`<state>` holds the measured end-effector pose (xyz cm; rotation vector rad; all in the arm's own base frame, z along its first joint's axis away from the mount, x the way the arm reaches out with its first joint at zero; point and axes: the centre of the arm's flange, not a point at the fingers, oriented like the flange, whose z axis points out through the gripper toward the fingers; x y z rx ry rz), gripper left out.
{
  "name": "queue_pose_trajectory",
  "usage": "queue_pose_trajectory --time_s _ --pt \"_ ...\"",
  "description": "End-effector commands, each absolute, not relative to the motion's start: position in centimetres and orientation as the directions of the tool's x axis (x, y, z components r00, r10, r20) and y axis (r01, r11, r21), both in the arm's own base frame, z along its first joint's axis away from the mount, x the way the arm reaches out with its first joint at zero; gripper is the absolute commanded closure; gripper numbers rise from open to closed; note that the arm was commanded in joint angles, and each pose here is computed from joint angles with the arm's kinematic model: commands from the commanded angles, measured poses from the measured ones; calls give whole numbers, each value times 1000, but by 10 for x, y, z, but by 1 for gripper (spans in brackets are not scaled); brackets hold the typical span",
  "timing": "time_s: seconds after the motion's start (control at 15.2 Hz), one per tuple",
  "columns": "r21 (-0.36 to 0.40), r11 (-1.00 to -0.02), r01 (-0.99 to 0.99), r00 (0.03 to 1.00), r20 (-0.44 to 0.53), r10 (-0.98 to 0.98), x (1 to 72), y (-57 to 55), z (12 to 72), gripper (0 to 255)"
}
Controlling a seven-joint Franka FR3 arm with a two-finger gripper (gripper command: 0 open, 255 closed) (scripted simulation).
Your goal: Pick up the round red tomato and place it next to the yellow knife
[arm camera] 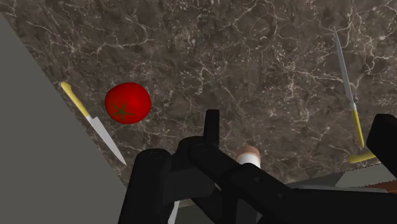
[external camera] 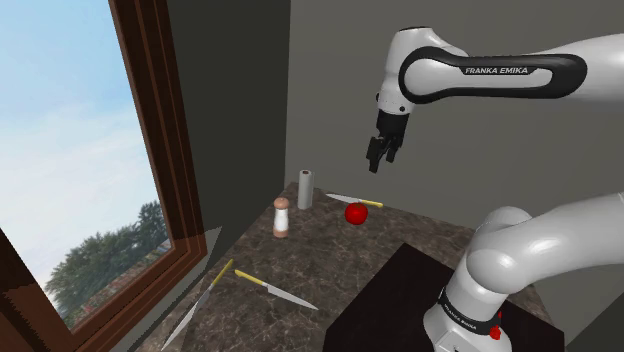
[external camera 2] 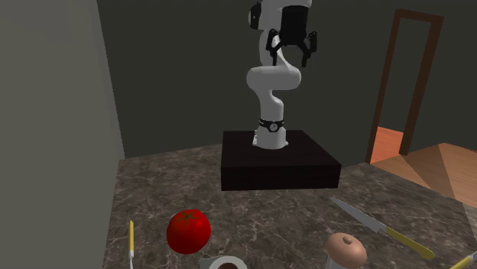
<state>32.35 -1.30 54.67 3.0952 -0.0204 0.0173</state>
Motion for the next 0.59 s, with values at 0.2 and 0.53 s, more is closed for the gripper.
queue_pose_trajectory --time_s 0.2,0.53 --pt "48 -998 30 1000 -1 30 337 -40 521 0" --pt "49 -994 101 995 -21 100 361 -85 478 0"
